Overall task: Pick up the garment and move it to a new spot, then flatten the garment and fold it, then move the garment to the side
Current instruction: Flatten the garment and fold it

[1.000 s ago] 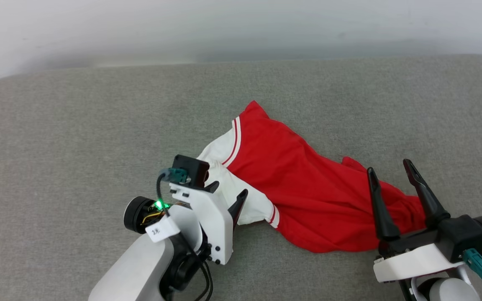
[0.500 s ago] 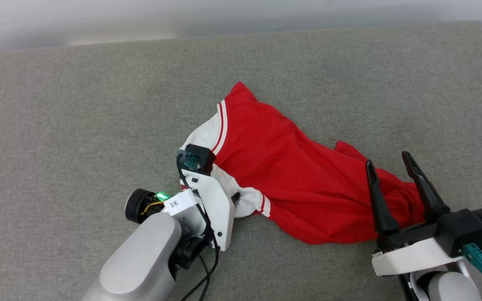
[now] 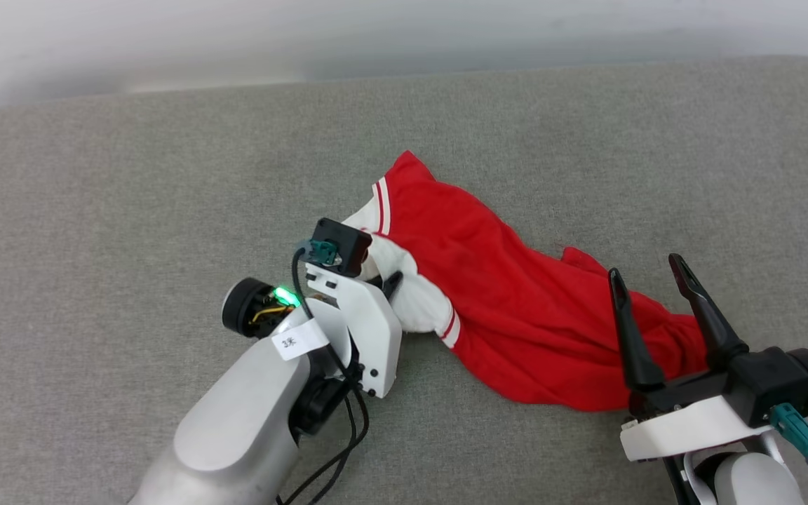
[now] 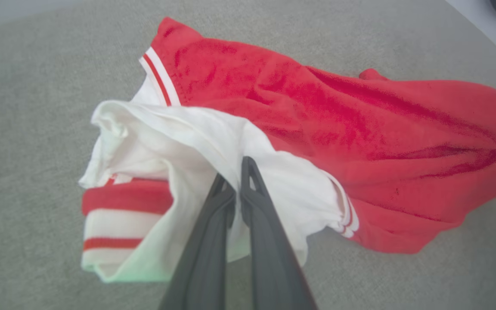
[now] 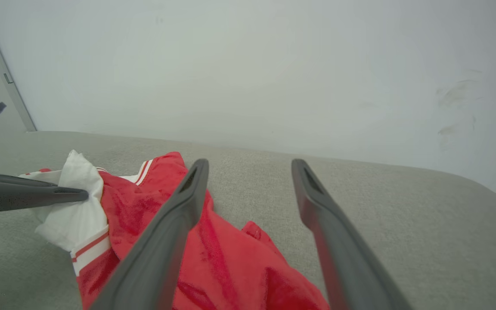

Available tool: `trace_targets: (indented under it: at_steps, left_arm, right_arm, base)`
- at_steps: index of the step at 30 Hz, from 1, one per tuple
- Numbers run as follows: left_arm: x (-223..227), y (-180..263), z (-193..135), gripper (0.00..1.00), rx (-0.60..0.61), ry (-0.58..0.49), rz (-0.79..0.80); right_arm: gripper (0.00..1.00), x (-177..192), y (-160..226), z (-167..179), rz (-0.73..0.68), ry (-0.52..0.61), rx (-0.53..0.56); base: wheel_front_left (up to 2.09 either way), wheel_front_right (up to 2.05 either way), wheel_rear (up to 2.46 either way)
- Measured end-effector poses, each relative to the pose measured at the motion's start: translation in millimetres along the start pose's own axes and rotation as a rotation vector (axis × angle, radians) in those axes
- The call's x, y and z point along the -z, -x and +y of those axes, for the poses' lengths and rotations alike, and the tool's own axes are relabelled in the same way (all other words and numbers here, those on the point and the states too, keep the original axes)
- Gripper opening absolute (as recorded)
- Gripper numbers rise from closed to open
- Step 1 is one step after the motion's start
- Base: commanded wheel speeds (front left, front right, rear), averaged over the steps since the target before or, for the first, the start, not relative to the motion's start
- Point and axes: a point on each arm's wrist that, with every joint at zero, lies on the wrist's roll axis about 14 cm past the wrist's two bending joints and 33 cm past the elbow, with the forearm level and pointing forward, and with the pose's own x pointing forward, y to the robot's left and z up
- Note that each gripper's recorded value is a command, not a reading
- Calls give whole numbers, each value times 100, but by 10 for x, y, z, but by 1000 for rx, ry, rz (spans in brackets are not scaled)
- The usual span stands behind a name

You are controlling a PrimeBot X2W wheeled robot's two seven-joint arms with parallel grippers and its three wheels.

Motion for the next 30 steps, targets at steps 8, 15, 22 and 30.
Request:
trace_targets:
  at_steps: [8,15,22,30]
  left_arm:
    - [-696,426,199,0,-26,-87,-340]
    - [-134,895,606,0,-116,-46,-289]
    - [779,1098,724,28,-155,60,-62]
    - [841,1175,909,100,-290,117,-94]
  right_arm:
    - [100,-112,41,64,-27,0,-15]
    - [100,-174,33,185,-45,-3,-48]
    - [100,-166,7,253,-44,-4,-68]
    - [100,-81,25,274,-17,-8,-73]
  base:
    - [0,0,0]
    - [0,0,0]
    - [0,0,0]
    - [0,0,0]
